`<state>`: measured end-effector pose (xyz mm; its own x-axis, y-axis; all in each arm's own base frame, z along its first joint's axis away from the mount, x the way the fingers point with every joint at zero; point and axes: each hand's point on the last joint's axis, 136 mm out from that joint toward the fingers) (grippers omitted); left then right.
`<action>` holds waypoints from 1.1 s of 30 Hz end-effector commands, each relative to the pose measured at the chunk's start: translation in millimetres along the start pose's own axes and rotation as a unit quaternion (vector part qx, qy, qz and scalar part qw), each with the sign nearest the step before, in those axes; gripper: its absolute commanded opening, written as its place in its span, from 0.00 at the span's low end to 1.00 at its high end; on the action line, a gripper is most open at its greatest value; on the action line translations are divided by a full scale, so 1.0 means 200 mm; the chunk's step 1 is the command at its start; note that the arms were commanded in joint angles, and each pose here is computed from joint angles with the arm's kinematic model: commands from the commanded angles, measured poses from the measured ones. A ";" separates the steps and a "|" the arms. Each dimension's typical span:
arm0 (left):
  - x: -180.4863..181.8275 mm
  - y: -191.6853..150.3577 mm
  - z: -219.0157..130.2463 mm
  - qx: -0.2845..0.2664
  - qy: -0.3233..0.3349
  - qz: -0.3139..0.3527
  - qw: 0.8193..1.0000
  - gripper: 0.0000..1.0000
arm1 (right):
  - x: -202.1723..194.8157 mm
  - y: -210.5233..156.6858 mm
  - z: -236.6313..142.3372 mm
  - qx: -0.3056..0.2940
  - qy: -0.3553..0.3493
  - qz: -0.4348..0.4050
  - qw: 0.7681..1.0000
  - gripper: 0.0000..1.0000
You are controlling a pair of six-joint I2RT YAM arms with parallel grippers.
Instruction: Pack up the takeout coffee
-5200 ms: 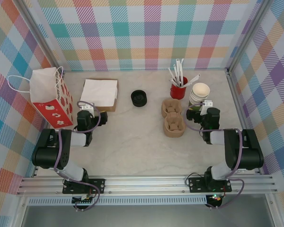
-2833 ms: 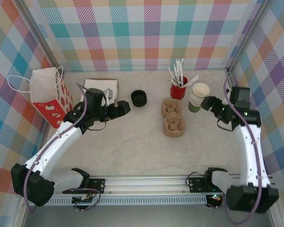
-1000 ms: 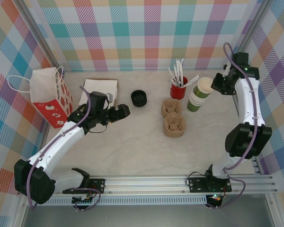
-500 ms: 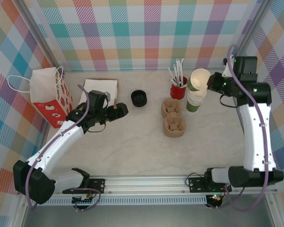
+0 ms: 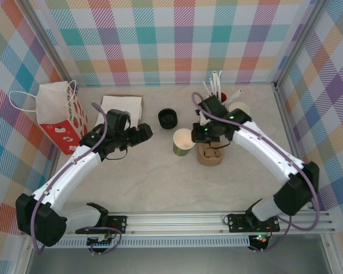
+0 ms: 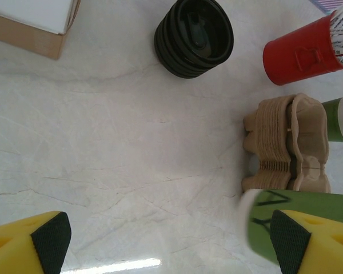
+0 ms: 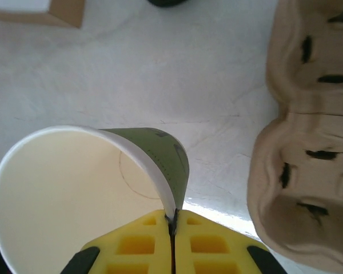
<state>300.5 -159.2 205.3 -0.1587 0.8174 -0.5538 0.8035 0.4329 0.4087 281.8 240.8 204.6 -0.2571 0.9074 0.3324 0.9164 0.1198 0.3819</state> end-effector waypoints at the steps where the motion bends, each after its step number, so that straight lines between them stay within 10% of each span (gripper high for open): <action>1: -0.03 0.03 -0.08 -0.015 -0.003 -0.001 1.000 0.91 | 0.03 0.06 0.11 -0.016 -0.013 -0.002 1.000 0.09; 17: -0.03 0.02 -0.07 -0.009 -0.001 0.000 1.000 0.89 | 0.04 -0.08 0.50 0.061 -0.030 -0.020 0.997 0.17; 33: -0.13 0.20 0.13 0.038 0.009 -0.018 0.999 0.88 | -0.01 -0.03 -0.02 -0.047 -0.050 -0.020 0.997 0.58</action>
<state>337.8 -174.1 215.6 -0.1887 0.8064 -0.5604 0.8263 0.4387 0.3531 287.0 257.8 191.4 -0.2787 0.9218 0.2693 0.8851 0.1377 0.4446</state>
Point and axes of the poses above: each hand's point on the last joint's axis, 136 mm out from that joint toward the fingers, its own z axis out along the fingers, its own x axis along the line the jaws close on, y = z × x, and after that the axes turned 4 degrees about -z, right-handed
